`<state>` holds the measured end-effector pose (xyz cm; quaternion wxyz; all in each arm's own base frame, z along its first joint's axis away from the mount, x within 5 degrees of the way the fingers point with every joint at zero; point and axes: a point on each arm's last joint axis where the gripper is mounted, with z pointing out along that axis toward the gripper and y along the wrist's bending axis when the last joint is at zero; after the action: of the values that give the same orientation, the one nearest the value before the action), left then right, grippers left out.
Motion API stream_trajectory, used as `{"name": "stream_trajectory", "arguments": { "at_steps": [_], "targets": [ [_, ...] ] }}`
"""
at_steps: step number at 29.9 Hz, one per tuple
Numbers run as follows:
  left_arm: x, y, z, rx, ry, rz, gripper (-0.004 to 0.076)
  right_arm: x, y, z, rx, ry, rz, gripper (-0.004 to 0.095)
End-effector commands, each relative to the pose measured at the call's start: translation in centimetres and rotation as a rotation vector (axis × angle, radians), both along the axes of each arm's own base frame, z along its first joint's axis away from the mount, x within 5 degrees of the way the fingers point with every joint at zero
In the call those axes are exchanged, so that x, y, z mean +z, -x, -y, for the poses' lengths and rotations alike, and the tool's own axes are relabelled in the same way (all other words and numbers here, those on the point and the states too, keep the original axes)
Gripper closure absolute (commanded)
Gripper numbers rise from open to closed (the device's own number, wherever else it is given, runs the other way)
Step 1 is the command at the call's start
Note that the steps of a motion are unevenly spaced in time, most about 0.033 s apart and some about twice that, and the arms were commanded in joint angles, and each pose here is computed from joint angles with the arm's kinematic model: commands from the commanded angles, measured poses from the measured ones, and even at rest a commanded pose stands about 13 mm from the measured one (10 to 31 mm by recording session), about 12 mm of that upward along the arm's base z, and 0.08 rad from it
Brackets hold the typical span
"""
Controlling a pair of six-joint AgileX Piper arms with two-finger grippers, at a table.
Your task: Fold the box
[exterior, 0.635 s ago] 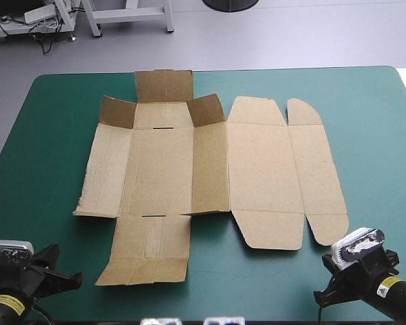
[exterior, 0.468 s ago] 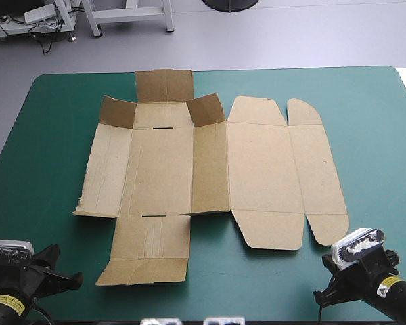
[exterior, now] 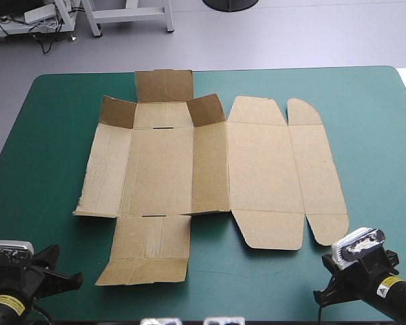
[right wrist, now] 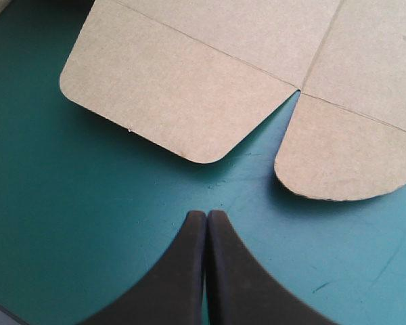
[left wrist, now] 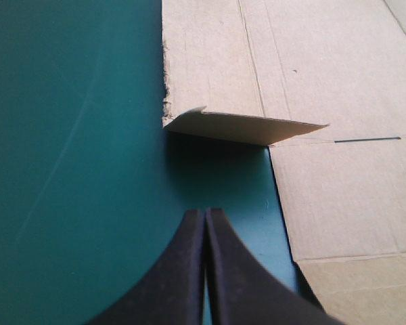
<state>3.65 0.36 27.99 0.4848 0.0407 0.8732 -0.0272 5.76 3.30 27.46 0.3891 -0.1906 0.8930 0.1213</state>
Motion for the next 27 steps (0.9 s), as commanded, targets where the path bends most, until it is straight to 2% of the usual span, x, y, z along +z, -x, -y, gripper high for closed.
{"name": "stream_trajectory", "arguments": {
  "at_steps": [1,7,10,18,22,27],
  "targets": [
    [1.2,-0.1,0.1,-0.004,0.018,0.041,0.0734,1.1,-0.4,-0.2,-0.01,-0.049,0.054,0.0925],
    [2.6,0.0,0.0,0.007,0.015,-0.007,0.0734,1.8,-0.4,-0.5,-0.007,-0.093,0.071,0.0925],
    [4.2,-1.0,0.3,0.007,0.012,-0.015,0.0734,2.8,-1.1,-0.4,-0.016,-0.084,0.118,0.0925],
    [5.4,-7.8,2.0,-0.03,-0.129,-0.135,0.0732,3.1,-5.0,-0.9,-0.034,-0.033,0.023,0.0925],
    [5.1,-11.8,3.4,-0.063,-0.125,-0.108,0.0708,3.2,-7.1,-1.4,-0.036,-0.035,-0.021,0.0925],
    [5.4,-15.1,4.8,-0.11,-0.109,-0.119,0.0708,3.7,-8.7,-2.0,-0.02,-0.066,0.0,0.0925]
  ]
}}
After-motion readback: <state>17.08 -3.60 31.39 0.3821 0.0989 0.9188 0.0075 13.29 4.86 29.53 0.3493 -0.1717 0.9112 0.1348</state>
